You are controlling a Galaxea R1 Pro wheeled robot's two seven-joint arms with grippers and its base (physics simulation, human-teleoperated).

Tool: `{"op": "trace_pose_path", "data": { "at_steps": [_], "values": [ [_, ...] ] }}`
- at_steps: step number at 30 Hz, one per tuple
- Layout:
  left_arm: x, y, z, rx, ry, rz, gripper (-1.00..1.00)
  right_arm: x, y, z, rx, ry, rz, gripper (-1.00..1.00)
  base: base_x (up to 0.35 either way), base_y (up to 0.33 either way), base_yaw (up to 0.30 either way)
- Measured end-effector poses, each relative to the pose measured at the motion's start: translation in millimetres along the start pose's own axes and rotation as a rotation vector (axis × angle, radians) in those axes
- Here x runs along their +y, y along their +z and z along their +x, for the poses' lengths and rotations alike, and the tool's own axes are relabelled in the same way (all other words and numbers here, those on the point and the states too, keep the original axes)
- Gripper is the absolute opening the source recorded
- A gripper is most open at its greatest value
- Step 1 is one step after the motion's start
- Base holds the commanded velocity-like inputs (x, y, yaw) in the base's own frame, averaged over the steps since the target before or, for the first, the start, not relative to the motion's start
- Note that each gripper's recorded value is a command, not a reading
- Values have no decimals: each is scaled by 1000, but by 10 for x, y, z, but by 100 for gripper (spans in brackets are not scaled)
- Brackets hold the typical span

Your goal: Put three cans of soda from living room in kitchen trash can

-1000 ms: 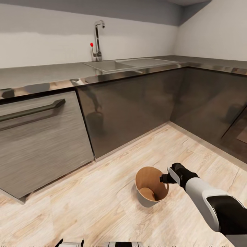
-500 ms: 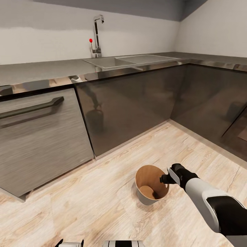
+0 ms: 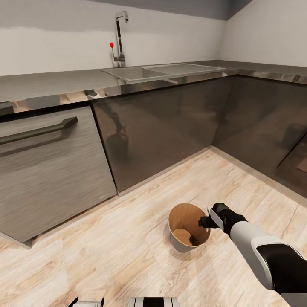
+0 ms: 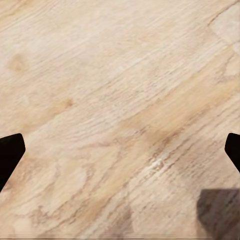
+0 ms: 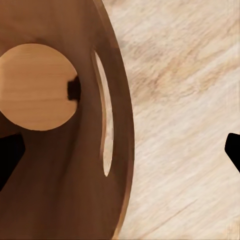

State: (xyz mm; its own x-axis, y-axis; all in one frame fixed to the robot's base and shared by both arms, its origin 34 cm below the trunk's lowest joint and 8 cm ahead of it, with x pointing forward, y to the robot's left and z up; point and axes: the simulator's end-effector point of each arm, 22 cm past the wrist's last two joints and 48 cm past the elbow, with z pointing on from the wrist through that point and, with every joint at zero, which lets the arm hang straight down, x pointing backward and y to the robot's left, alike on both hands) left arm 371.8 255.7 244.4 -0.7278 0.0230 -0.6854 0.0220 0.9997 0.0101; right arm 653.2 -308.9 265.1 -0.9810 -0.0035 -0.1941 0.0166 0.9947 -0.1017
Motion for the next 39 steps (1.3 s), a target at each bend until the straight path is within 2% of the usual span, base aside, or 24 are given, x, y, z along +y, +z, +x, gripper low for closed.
{"op": "trace_pose_path", "data": {
  "at_steps": [9,16,28,29,33,34,36,39],
  "values": [
    [1,0,-1,-1,0,0,100,74,-1,0,-1,-30,-15,100,0,0,0],
    [0,6,48,12,0,0,100,80,62,38,10,-34,-15,100,0,0,0],
    [-1,6,53,13,1,0,100,38,59,24,7,-33,-10,100,0,0,0],
    [-1,6,53,13,1,0,100,30,59,23,7,-32,-9,-100,0,0,0],
    [-1,4,74,17,1,0,100,-2,60,23,7,-30,-6,-100,0,0,0],
    [-1,4,77,18,1,0,100,22,61,24,7,-16,-17,-100,0,0,0],
    [-1,3,80,18,1,0,100,-26,57,19,6,-40,4,-100,0,0,0],
    [1,2,83,19,1,-1,100,-33,58,19,6,-42,6,-100,0,0,0]
  ]
}}
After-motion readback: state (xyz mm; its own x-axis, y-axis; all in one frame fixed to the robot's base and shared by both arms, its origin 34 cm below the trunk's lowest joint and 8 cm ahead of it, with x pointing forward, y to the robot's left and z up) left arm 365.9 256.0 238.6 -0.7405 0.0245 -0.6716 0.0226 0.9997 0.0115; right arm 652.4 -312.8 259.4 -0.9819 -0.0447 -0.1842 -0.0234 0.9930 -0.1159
